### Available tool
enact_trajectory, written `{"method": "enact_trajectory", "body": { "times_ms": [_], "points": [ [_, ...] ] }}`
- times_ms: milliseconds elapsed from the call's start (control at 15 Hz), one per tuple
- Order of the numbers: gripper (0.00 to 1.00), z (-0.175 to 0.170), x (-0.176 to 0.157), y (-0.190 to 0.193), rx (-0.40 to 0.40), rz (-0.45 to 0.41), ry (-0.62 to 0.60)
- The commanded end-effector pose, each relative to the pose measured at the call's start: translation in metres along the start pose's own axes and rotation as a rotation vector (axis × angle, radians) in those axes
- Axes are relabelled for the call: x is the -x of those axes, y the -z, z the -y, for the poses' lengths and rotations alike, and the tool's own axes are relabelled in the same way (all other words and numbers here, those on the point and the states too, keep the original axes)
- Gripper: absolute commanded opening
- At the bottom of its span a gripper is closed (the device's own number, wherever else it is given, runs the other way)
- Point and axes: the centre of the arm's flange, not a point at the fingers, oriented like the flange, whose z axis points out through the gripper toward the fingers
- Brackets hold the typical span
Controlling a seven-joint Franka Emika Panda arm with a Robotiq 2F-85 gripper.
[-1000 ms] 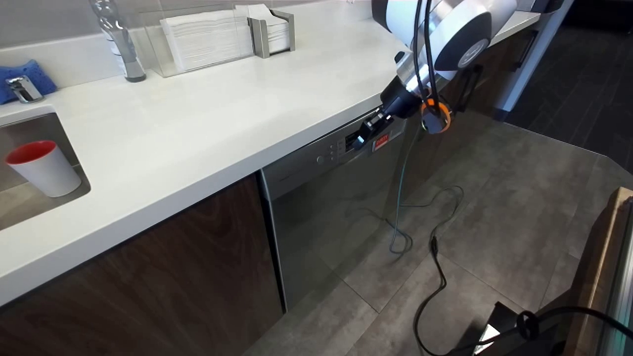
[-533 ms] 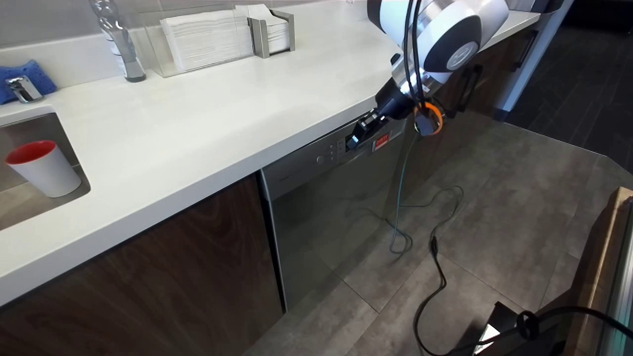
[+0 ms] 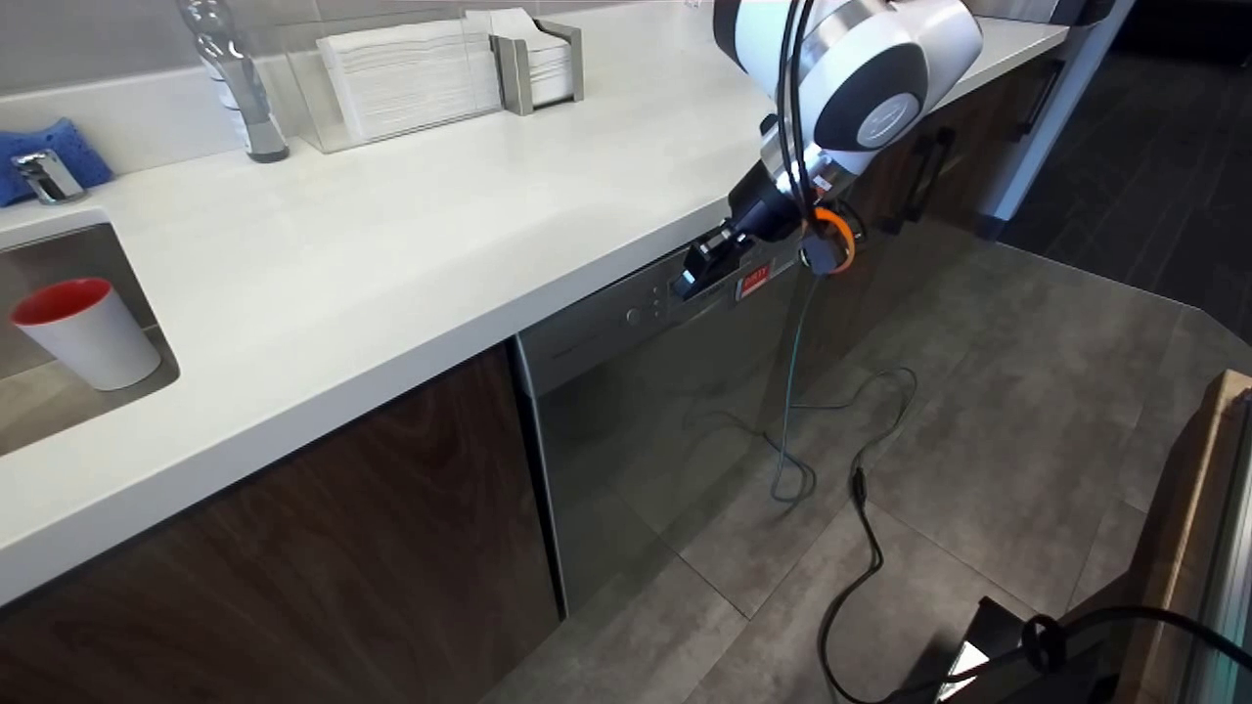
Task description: Press a button on the dishwasher
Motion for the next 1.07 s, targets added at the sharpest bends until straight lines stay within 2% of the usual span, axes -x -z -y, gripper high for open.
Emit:
{"method": "enact_trajectory", "body": {
  "times_ms": [0,1000],
  "points": [
    [0.00,-0.0029,-0.0009,-0.0187,-0.003,-0.030,0.001],
    [0.00,0.0059,-0.0005,-0.0174,0.015,-0.111,0.049]
  ]
}}
